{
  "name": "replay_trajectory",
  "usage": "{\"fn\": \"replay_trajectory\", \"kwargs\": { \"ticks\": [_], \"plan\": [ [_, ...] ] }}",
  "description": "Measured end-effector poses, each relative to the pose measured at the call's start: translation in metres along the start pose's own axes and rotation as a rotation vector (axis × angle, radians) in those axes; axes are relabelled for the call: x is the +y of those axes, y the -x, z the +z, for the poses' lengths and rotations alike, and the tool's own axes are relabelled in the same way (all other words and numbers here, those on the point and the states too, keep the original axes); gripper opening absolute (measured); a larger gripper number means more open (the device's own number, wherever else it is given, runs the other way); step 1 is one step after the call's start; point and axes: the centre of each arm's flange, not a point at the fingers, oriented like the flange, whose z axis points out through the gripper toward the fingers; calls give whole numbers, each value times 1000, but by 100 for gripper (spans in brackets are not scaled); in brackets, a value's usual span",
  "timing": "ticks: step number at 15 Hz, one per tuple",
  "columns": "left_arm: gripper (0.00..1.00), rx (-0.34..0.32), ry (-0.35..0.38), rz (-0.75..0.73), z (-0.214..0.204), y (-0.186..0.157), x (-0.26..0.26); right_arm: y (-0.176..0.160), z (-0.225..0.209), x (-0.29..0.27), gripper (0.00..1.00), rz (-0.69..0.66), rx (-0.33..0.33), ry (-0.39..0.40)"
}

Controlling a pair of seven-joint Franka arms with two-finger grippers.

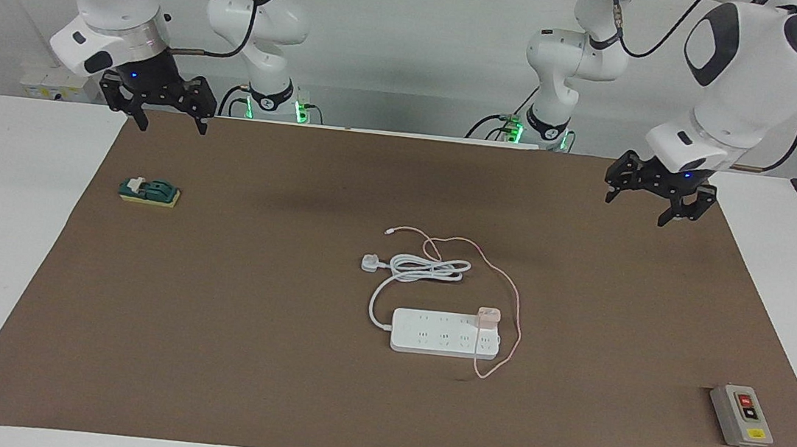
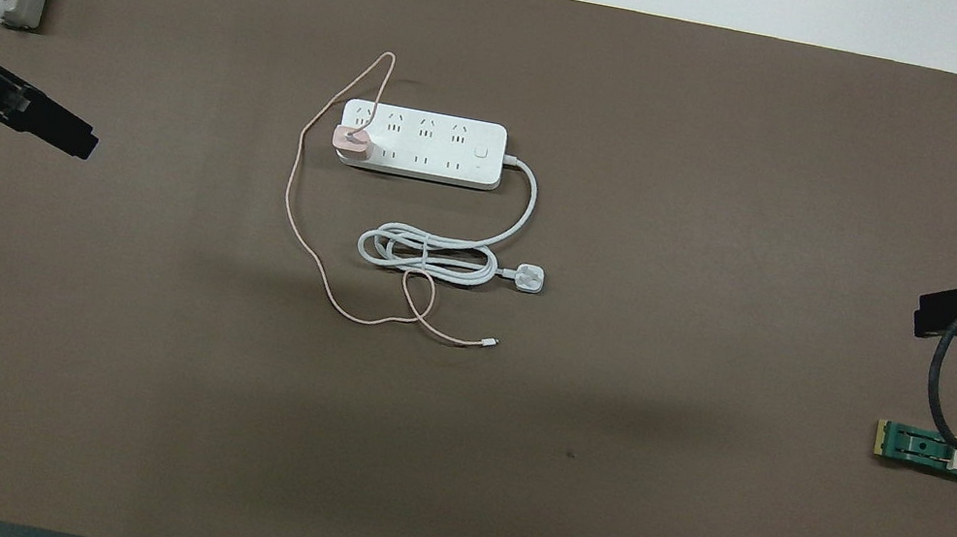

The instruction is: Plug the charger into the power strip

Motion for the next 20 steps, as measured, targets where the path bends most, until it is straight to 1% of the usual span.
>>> {"fn": "replay_trajectory", "kwargs": {
  "ticks": [1, 3, 4, 6, 7, 9, 10, 13, 17, 20],
  "plan": [
    [100, 3, -2, -95, -2, 2, -5, 0, 0, 0, 100, 0, 0, 0],
    [100, 1, -5, -238, 0, 4, -18, 0, 0, 0, 100, 0, 0, 0],
    [100, 4, -5, -285, -1, 5, -24, 0, 0, 0, 100, 0, 0, 0],
    [100, 5, -5, -333, -2, 7, -33, 0, 0, 0, 100, 0, 0, 0],
    [100, -2, -5, -348, -2, 10, -38, 0, 0, 0, 100, 0, 0, 0],
    [100, -48, -13, -365, -2, 20, -45, 0, 0, 0, 100, 0, 0, 0],
    [100, -57, -18, -369, -4, 24, -47, 0, 0, 0, 100, 0, 0, 0],
    [100, -54, -24, -370, -14, 31, -46, 0, 0, 0, 100, 0, 0, 0],
    [100, -97, -22, -370, -17, 41, -43, 0, 0, 0, 100, 0, 0, 0],
    [100, -125, -16, -384, -23, 56, -56, 0, 0, 0, 100, 0, 0, 0]
  ]
}}
